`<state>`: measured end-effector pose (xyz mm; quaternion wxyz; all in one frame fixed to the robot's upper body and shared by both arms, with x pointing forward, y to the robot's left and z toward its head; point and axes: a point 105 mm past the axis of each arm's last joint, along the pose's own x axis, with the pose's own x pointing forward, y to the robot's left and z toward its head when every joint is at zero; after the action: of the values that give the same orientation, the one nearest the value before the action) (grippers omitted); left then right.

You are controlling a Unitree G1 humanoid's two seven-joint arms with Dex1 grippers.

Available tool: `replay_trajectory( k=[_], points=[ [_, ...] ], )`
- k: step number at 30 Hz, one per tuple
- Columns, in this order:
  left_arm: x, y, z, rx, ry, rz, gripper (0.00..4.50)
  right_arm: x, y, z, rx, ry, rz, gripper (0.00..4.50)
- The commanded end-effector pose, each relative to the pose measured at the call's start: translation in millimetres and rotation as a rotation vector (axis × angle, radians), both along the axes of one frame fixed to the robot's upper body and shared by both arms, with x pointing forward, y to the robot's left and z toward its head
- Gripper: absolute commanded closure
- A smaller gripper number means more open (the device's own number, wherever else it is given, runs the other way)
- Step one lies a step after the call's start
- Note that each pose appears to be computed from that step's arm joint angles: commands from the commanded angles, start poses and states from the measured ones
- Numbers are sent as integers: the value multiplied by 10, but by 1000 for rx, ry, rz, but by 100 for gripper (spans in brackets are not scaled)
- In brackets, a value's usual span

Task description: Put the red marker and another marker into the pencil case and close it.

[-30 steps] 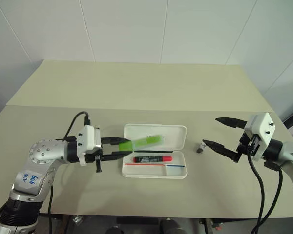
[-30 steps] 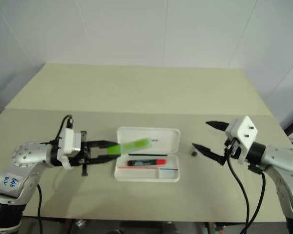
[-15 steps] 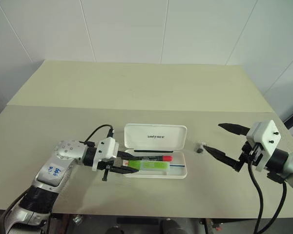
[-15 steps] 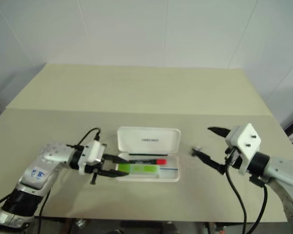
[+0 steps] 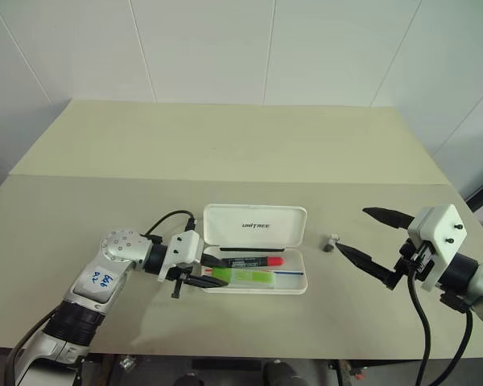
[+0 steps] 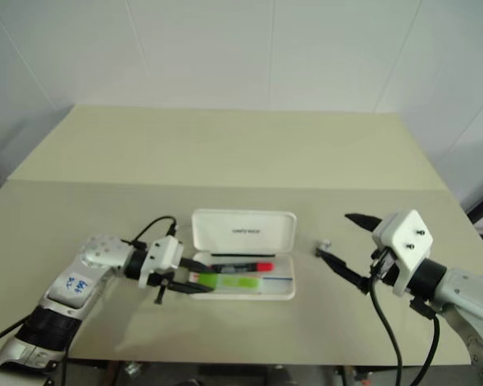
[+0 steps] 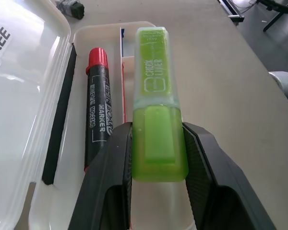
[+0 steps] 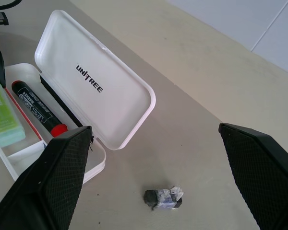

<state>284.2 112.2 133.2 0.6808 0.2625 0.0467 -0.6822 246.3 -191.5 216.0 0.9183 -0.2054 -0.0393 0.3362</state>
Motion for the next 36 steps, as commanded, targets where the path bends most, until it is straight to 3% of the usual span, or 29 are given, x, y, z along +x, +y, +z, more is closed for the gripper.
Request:
replay_trajectory(
  k=[1, 10, 20, 30, 36],
  points=[
    [22, -32, 89, 2, -49, 5, 339, -40, 26, 107, 7, -59, -3, 0],
    [5, -36, 93, 3, -39, 6, 339, -6, 36, 91, 21, -64, 1, 0],
    [-56, 25, 72, 26, -11, -2, 3, 16, 55, 70, 27, -66, 8, 0],
    [-127, 21, 150, -49, -23, -29, 3, 102, 37, -54, 94, -16, -71, 0],
    [-177, 74, 285, -105, -45, -30, 3, 252, -94, -363, 215, 94, -333, 0]
  ],
)
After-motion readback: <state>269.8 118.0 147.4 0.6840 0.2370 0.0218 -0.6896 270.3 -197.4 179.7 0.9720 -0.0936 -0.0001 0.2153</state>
